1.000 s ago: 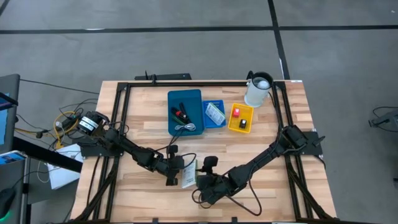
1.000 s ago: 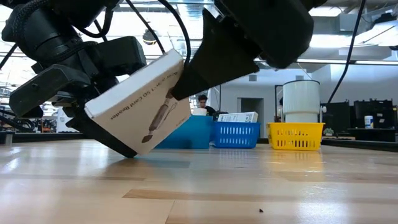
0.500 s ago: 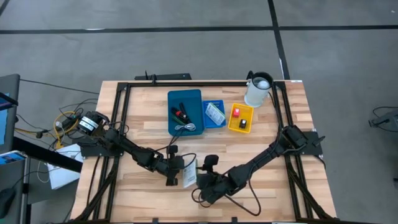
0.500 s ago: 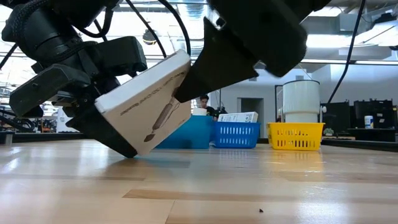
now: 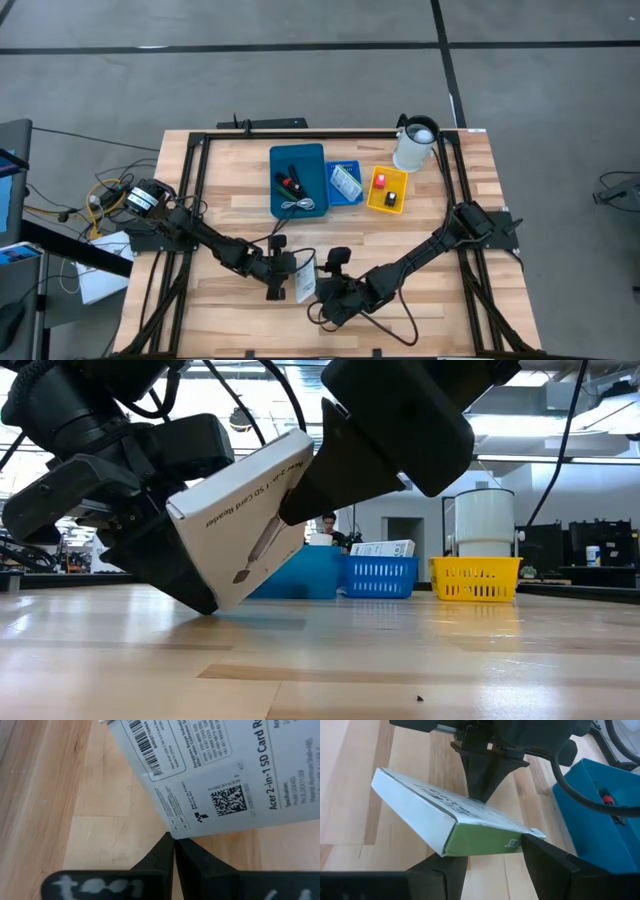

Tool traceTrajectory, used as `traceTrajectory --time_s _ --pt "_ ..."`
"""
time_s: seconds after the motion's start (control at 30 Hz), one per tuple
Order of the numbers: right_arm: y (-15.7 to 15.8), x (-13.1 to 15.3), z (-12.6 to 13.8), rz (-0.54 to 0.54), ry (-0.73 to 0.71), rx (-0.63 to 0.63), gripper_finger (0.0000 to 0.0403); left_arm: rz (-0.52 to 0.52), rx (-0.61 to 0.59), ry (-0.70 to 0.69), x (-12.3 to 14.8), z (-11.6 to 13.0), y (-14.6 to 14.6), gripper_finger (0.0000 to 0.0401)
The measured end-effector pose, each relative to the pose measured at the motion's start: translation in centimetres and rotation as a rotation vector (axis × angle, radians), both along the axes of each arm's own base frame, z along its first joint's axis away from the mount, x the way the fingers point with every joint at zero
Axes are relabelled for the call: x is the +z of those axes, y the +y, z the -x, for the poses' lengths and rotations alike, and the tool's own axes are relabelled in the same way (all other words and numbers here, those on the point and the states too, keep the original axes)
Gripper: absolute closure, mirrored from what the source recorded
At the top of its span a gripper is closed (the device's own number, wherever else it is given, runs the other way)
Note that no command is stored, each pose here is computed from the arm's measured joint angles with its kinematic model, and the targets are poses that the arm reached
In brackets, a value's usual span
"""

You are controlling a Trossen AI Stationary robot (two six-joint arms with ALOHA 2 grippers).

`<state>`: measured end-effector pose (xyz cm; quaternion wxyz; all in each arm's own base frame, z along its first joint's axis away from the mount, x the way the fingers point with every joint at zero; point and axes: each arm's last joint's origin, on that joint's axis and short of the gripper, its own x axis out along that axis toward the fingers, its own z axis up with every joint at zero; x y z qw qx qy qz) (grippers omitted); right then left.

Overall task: Pick and place items into bin
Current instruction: Put the white card reader box into the blue bin

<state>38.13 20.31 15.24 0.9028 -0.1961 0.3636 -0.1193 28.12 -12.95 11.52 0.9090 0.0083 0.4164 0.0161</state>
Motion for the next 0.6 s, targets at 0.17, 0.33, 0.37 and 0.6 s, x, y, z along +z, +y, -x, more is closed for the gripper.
traceTrajectory --time_s 0.17,0.33,0.37,0.6 --pt "0.04 0.05 -0.06 0.012 0.001 0.015 0.0223 0.001 -0.001 0.0 0.0 0.0 0.0 0.0401" --pt "0.06 0.06 -0.06 0.023 0.005 0.026 0.0224 0.0 0.0 0.0 0.0 0.0 0.0 0.0401" --pt "0.08 0.08 -0.09 0.028 0.005 0.033 0.0224 0.0 0.0 0.0 0.0 0.0 0.0 0.0401" --pt "0.26 0.27 -0.3 0.047 -0.004 0.072 0.0223 -0.001 0.001 0.0 0.0 0.01 0.01 0.0401"
